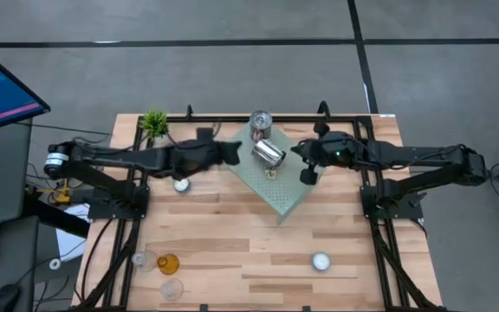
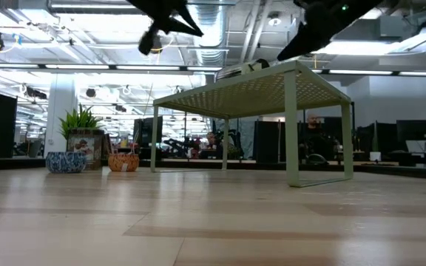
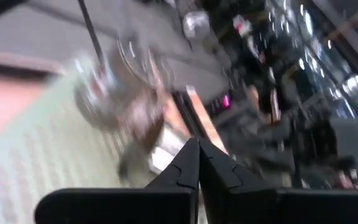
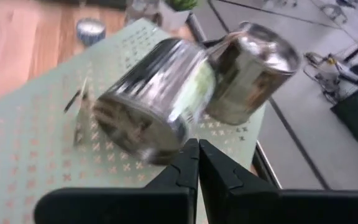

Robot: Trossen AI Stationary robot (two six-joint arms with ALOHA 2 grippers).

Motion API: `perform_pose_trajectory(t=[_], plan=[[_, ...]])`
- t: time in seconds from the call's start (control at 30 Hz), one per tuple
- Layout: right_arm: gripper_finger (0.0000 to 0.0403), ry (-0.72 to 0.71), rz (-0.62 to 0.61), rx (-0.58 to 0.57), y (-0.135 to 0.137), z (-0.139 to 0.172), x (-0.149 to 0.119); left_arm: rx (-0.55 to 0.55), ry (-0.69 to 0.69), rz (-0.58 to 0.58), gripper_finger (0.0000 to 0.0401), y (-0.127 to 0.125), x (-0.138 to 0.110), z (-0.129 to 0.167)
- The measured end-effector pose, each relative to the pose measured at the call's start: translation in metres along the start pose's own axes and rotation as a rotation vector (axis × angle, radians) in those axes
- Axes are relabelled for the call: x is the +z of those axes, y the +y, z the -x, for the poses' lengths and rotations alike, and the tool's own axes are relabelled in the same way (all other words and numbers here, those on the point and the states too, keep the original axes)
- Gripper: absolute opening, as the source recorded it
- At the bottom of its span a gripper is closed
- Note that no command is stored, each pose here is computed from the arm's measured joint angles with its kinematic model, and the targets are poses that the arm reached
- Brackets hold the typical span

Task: Stock candles on shelf
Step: Put the bottom silver scented candle on the shelf

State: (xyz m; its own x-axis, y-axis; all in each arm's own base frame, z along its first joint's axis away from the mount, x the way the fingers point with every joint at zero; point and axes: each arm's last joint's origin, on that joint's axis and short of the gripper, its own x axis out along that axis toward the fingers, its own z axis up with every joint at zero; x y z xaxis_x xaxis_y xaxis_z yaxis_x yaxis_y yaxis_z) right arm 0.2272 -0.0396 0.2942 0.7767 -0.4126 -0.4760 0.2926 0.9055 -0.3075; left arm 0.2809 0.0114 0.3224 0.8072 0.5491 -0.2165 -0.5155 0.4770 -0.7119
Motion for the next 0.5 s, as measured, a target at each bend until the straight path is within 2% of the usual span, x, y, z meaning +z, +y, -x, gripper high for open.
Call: perform_pose_trajectory(t=[0.13,0.27,0.5], plan=[[0.0002,0.034,-0.034,0.007,0.001,-0.014,-0.003,0.043,-0.037,-0.022,0.0002,0.006,0.005,-0.007],[0.0001,0.046,-0.059,-0.033,-0.003,-0.030,-0.005,0.083,-0.004,-0.054,0.0001,0.012,-0.008,-0.022],[0.0000,0.118,-0.115,0.005,-0.002,-0.053,-0.015,0.148,0.038,-0.097,0.0001,0.023,-0.028,-0.042]])
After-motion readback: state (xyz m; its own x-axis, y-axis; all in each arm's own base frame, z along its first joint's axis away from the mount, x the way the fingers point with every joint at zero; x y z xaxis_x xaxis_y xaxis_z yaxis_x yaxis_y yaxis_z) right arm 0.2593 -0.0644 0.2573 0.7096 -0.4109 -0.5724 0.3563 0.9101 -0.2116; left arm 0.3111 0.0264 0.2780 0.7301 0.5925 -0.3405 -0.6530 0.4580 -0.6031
